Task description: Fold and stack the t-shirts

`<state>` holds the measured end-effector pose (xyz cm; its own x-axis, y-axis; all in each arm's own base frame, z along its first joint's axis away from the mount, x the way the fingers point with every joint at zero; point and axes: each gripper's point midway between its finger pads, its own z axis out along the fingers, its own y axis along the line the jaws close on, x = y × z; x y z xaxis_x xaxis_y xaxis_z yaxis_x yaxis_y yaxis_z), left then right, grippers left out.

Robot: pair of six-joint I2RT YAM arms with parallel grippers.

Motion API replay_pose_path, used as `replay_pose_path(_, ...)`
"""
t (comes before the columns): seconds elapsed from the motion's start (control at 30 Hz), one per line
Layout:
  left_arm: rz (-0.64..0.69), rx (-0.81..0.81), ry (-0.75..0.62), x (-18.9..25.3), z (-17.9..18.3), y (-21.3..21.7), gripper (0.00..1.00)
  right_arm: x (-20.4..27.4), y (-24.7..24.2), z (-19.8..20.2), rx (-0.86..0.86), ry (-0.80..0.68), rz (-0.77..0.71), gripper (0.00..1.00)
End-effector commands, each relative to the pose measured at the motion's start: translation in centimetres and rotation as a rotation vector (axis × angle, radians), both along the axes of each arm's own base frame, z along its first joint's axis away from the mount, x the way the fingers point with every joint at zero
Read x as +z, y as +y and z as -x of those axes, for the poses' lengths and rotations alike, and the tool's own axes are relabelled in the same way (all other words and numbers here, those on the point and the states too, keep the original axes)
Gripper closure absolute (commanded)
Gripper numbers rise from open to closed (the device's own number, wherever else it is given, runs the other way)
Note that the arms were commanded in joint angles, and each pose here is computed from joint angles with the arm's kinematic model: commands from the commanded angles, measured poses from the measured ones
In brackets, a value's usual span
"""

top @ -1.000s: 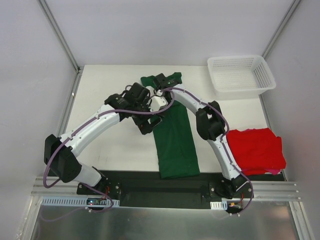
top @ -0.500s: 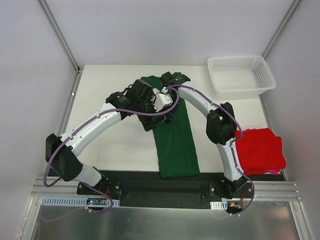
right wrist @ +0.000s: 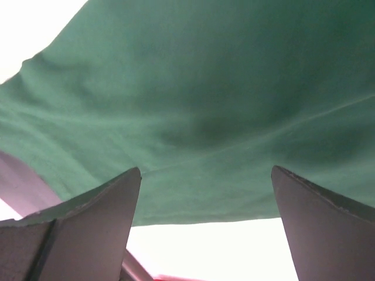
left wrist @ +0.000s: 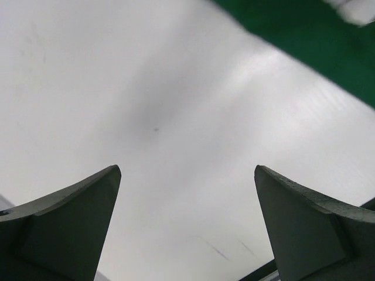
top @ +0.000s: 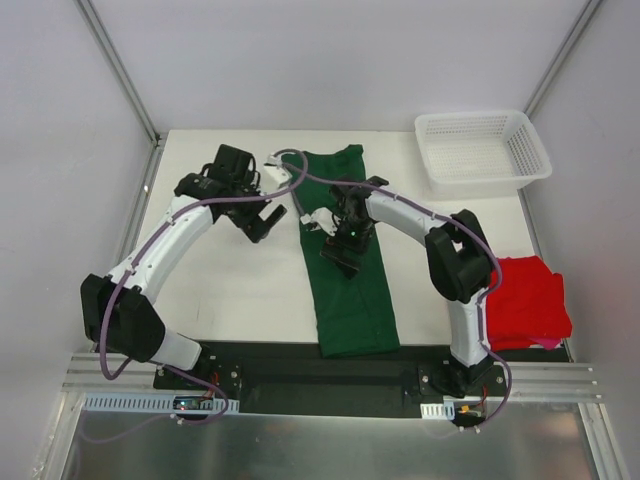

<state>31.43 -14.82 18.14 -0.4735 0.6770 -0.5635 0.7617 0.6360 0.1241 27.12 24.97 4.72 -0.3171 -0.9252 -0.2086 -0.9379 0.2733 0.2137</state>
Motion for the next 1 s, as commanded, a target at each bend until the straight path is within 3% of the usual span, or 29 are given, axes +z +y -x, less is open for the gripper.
replay_pose_path(0.0,-0.045,0.128,-0.037,0.8,-0.3,5.1,0.01,3.1,2.6,-1.9,0.037,-0.168,-0.106,0.03)
replay_pose_path(0.47,-0.101,0.378,-0.11,2.2,-1.3,14.5,0.01,3.1,2.5,-0.4,0.062,-0.126,-0.083,0.04)
replay_pose_path(0.77,-0.143,0.389,-0.108,1.6,-1.1,15.6,0.01,1.6,3.5,1.3,0.097,-0.068,-0.098,0.03)
replay_pose_path(0.97,-0.141,0.389,-0.116,1.9,-1.2,15.7,0.01,-0.8,4.2,-0.9,0.098,-0.17,-0.049,0.03)
